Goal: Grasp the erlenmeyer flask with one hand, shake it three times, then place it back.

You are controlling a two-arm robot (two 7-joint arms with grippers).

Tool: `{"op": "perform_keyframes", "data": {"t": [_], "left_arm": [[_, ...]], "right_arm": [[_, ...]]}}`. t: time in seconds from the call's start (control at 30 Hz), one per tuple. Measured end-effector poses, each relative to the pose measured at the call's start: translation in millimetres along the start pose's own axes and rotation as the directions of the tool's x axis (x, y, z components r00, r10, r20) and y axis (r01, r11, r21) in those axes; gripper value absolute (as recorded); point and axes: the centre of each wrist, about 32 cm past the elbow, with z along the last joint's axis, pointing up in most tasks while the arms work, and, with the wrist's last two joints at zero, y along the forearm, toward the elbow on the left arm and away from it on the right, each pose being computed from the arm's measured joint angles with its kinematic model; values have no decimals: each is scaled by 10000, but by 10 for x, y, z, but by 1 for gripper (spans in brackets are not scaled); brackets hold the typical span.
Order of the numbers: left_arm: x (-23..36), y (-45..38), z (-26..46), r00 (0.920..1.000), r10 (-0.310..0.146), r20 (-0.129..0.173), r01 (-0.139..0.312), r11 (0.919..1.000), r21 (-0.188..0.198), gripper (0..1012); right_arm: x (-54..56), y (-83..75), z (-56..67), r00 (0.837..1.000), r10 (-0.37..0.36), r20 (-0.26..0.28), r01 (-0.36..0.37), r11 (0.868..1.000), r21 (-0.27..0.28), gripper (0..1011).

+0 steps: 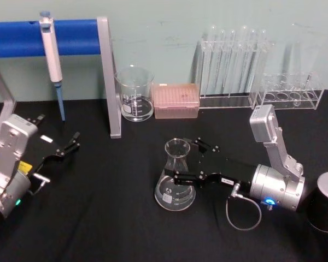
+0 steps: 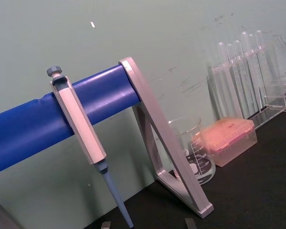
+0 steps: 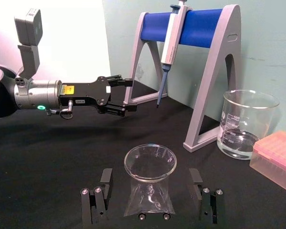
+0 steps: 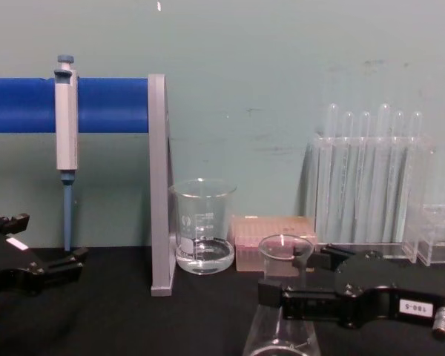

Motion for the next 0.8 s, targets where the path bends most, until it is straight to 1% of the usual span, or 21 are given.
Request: {"op": "perform_keyframes", "data": {"t": [0.23,0.4,0.8], "left_arm": [[0,0,0,10000,0,0,0,10000,0,1001],[0,0,0,10000,-1,1,1,10000,0,1001],[0,0,0,10000,0,1,0,10000,0,1001]], "right_arm": [[0,0,0,10000,-3,-1,3,10000,2,1000],[-6,-2,21,10000,-19,72,20,9998,-199,1000],[-23,-40,29,10000,63,17,-62,9984,-554,1000]]}}
